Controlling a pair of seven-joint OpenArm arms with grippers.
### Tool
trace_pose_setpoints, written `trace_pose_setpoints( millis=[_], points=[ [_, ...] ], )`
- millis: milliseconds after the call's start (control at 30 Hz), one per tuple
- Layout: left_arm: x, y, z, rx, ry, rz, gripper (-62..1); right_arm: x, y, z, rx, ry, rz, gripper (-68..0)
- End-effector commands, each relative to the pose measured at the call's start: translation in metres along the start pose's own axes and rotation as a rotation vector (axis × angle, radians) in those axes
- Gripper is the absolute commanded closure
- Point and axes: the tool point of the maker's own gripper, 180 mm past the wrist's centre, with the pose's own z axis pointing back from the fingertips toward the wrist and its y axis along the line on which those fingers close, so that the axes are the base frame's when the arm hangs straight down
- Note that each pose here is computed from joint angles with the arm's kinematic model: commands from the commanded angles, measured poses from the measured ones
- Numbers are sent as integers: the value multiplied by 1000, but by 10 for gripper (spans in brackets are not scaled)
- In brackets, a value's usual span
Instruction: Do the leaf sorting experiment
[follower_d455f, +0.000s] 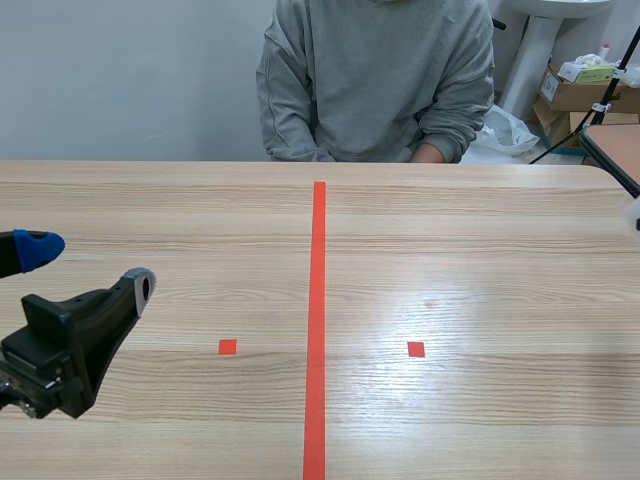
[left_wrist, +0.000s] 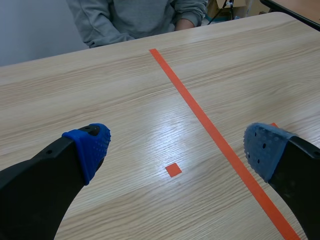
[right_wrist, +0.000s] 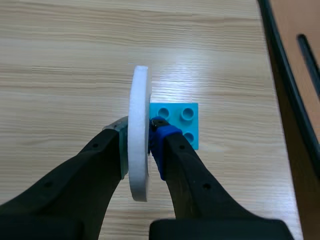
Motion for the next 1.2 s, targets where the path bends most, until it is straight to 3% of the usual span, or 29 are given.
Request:
trace_pose_setpoints(
  millis=[0, 267, 500, 900, 1167],
  points=[
    [8, -2, -1, -4, -32, 6, -572, 2, -13, 3, -31, -14, -3, -11],
    [8, -2, -1, -4, -32, 6, -572, -40, -54, 14, -134, 53, -99, -10],
    [8, -2, -1, -4, -32, 6, -572, -63, -64, 13, -160, 63, -147, -10],
    [9, -2, -1, -3, -32, 6, -572, -99, -36, 8, -99, 123, -222, -10],
    [9, -2, -1, -3, -32, 6, -572, -115, -23, 10, -68, 154, -233, -10]
  ],
)
